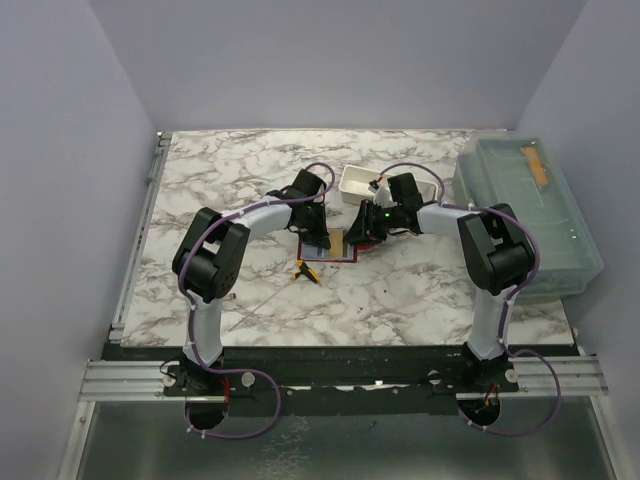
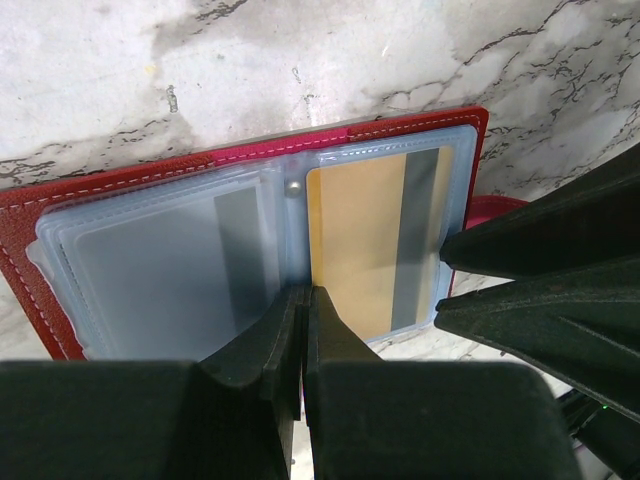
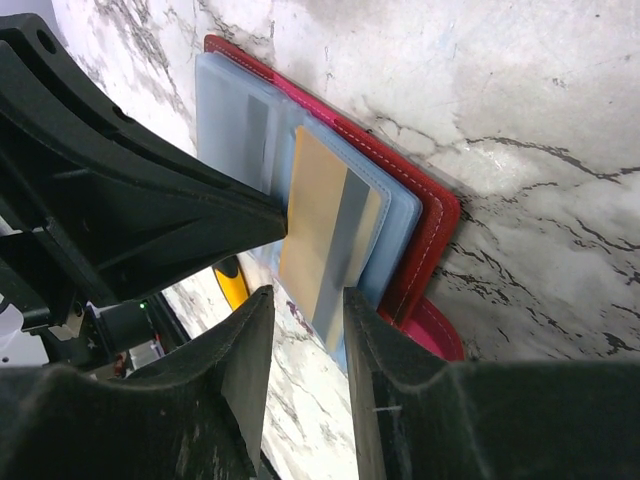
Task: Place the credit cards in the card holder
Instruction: Insert the credit card into the card holder.
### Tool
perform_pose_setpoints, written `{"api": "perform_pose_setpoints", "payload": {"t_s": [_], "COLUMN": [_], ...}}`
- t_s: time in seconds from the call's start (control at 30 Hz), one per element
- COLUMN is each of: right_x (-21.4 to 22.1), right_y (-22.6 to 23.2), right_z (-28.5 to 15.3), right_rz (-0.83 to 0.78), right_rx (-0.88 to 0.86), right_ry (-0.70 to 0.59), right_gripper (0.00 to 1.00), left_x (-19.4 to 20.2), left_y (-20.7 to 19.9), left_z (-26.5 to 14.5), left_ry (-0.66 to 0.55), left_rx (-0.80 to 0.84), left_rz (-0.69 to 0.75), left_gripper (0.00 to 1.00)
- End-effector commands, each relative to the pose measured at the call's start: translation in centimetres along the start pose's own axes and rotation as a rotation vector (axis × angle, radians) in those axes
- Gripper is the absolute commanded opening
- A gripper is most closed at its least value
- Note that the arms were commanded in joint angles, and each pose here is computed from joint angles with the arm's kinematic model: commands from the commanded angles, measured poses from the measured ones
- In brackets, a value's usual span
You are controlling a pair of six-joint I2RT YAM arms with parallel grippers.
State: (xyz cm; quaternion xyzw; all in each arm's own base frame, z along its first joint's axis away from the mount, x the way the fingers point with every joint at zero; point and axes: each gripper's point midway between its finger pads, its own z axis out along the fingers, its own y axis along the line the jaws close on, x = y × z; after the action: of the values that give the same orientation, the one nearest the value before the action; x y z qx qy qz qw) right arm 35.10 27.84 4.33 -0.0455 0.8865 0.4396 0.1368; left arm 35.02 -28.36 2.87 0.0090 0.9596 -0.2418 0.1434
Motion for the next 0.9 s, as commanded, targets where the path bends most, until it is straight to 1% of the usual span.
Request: {"api": "perform_pose_setpoints", "payload": {"t_s": [0.0,0.13,0.27,0.57,0.77,0.87], "right_x": [-0.1,0.2,1.2,1.5,0.5,0.0], "right_y": [0.0,-1.6,-2.0,-1.6,0.1,1.5], "right_z": [0.3,-0.1,-0.2,0.4,0.6,0.3], "right_rz": [0.013,0.033,0.037,0.049,0.033,0.016], "right_rx": [-0.011,0.085,0.086,0.029,-0.046,-0.094], "right_ry": [0.000,-0.019,-0.009,0.012,0.014,0.010], "right_gripper": [0.38,0.40,0.40,0.40,0.40,0.40], "left_x": [1.4,1.9,1.9,2.2,2.0,1.4], "left_y": [1.9,2.2,2.7,2.4,1.9,1.2], "left_z": [1.5,1.9,1.7,2.0,1.7,0.9], "left_ry": [0.041,0.055,0.046,0.063,0.056,0.037], "left_rx": [-0.045,-0.051,-0.067,-0.049,-0.030,-0.011], "left_rz": [-0.012,-0.023,-0.030,-0.041,-0.039,-0.026], "left_gripper": [0.06,0.04,0.04,0.03,0.03,0.05]}}
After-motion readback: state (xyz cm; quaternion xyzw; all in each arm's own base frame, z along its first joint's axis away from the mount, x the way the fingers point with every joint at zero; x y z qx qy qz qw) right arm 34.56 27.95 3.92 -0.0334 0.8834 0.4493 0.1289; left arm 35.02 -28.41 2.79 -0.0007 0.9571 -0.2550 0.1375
